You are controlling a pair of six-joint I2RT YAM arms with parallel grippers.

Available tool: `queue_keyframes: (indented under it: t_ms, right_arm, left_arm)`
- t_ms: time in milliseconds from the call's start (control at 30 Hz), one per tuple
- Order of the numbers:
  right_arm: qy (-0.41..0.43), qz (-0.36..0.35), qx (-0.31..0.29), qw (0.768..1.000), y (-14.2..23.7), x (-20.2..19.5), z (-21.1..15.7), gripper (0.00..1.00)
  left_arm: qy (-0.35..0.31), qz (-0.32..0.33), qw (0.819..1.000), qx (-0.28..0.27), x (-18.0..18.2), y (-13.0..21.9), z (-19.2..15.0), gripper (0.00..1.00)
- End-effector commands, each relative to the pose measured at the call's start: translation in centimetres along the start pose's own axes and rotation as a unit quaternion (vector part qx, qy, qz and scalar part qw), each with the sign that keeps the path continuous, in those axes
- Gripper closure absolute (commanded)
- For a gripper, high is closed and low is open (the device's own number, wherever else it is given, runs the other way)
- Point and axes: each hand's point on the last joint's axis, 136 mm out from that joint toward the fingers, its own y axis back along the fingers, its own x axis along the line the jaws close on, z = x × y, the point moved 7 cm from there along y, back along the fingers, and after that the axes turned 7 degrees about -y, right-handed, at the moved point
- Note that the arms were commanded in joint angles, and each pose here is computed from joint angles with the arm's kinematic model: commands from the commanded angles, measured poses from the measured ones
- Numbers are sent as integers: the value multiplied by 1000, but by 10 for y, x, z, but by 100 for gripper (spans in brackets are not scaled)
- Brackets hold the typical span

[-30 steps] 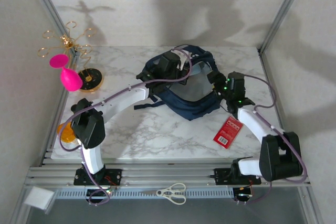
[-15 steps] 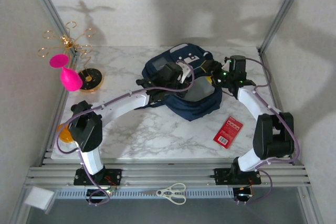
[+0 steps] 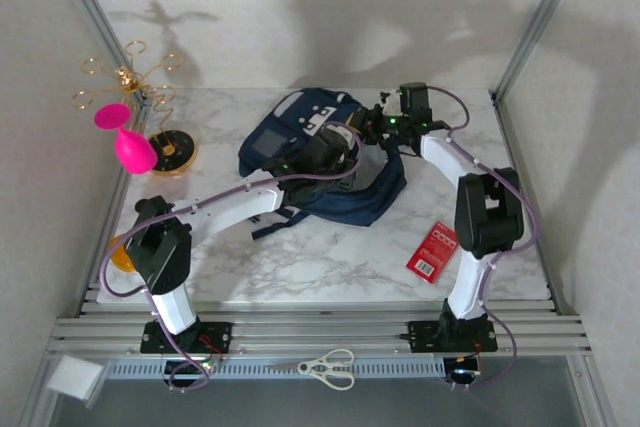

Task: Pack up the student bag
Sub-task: Close the student bag at the center of the table, then zip the student bag at the center of the table.

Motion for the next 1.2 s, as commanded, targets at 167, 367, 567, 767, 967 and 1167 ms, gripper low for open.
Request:
queue_keyframes:
  t_ms: [167,367,567,767,967,1167]
  right_arm:
    - [56,-24,-56,997,18,12,51,52]
    - [76,-94,-114,986,76,7,61,29]
    - [114,-241,-181,947,119,7,32,26]
    - [182,-311,-153,920,104,14,-63,27]
    - [199,-324,-84,921,50,-13,-179,34]
    - [198,-316,-68,926,-8,-28,-241,45]
  left_arm:
    - [58,-132,988,-46,-51,-28,51,94]
    - [64,-175,981,-58,-34,9,51,52]
    - [104,-204,968,-100,-10,82,32,35]
    - [210,-86,971,-71,73,95,-41,34]
    - [282,-46,955,-73,119,101,-99,34]
    - [312,-18,947,-77,144,95,-123,37]
